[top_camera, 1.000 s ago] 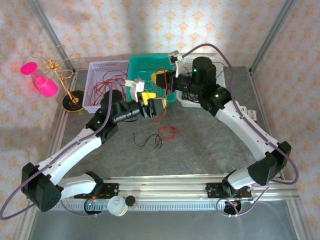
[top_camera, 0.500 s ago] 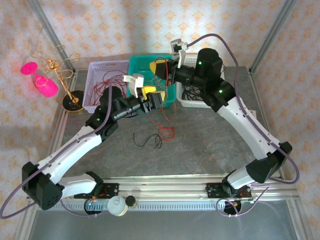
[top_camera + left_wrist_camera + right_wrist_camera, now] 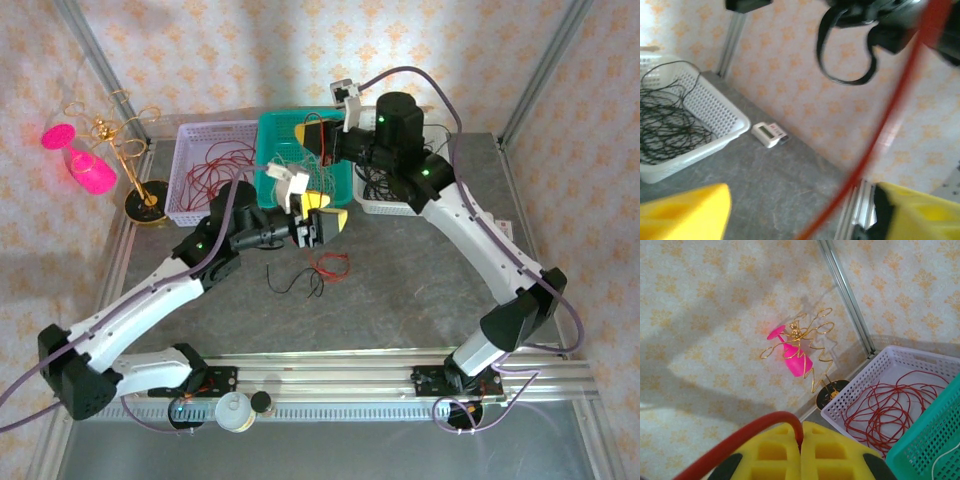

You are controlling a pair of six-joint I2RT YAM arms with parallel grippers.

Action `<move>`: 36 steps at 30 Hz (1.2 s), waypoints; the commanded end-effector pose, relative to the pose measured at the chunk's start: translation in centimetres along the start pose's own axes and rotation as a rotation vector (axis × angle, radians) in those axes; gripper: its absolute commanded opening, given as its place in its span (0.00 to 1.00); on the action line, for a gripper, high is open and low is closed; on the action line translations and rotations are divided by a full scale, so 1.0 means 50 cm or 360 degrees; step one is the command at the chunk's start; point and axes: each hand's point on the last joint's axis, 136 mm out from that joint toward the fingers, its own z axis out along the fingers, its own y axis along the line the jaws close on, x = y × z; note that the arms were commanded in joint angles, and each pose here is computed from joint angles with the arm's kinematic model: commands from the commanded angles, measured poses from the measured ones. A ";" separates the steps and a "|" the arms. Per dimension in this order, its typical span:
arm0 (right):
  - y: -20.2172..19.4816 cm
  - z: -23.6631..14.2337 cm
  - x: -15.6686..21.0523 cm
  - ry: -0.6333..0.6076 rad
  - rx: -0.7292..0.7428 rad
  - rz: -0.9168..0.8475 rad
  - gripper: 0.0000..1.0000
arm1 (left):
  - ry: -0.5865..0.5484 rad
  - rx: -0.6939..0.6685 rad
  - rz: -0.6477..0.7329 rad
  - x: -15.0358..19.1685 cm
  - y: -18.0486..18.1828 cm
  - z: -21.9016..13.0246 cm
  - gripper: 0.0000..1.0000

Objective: Untangle the cables

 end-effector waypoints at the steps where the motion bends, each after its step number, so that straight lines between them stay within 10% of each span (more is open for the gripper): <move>1: 0.023 -0.009 -0.027 -0.0056 -0.0040 -0.0003 0.00 | -0.0111 -0.0068 0.0165 -0.071 -0.005 0.001 0.57; 4: 0.014 -0.008 -0.015 -0.0040 -0.0020 0.0022 0.00 | -0.0080 -0.0134 0.0198 -0.085 0.006 0.014 0.04; 5: 0.008 -0.008 -0.010 -0.0036 -0.0004 0.0022 0.00 | -0.0103 -0.0173 0.0200 -0.098 0.009 0.010 0.00; 7: -0.007 -0.010 0.003 -0.0027 0.0049 0.0028 0.00 | -0.0188 -0.0219 0.0220 -0.133 0.001 -0.015 0.00; 11: -0.063 -0.009 0.080 0.0116 0.0164 0.0020 0.50 | -0.0344 -0.0280 0.0269 -0.232 -0.043 -0.077 0.00; 14: -0.080 -0.023 0.136 0.0210 0.0196 0.0023 0.64 | -0.0436 -0.0365 0.0316 -0.325 -0.074 -0.114 0.00; 27: -0.125 -0.131 0.295 0.0283 0.0387 0.0068 0.75 | -0.0958 -0.0818 0.0531 -0.621 -0.083 -0.228 0.00; 36: -0.151 -0.160 0.365 0.0281 0.0469 0.0277 0.70 | -0.0994 -0.1197 0.0497 -0.647 0.118 -0.257 0.00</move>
